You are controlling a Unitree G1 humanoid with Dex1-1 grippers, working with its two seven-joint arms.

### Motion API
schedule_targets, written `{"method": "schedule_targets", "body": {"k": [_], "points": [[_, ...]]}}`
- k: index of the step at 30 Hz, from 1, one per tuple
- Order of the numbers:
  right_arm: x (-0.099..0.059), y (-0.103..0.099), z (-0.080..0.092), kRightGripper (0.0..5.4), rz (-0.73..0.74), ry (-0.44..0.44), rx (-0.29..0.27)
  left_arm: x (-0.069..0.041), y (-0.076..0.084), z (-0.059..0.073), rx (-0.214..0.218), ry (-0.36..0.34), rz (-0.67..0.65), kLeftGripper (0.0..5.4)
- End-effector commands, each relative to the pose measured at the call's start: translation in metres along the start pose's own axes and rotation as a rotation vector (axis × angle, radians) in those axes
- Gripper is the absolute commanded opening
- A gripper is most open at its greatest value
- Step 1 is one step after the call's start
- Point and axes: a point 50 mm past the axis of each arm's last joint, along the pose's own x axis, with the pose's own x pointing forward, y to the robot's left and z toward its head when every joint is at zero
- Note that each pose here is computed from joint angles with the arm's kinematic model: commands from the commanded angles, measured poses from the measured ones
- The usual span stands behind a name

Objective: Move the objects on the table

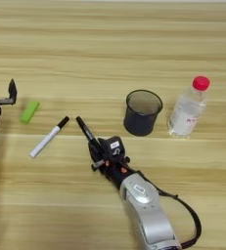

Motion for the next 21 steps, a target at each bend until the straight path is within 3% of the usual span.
{"method": "schedule_targets", "body": {"k": [1, 13, 21], "points": [[-0.005, -0.001, -0.003, 2.23, -0.019, -0.006, -0.011, -0.002, 0.003, 0.000, 0.014, -0.002, -0.002, 5.40], [-0.024, -0.008, 0.020, 3.62, -0.082, -0.116, -0.042, -0.002, 0.002, 0.000, 0.017, -0.005, -0.002, 5.40], [-0.047, -0.028, 0.029, 4.74, -0.230, -0.118, -0.065, -0.002, 0.002, 0.000, 0.019, -0.007, -0.002, 5.40]]}}
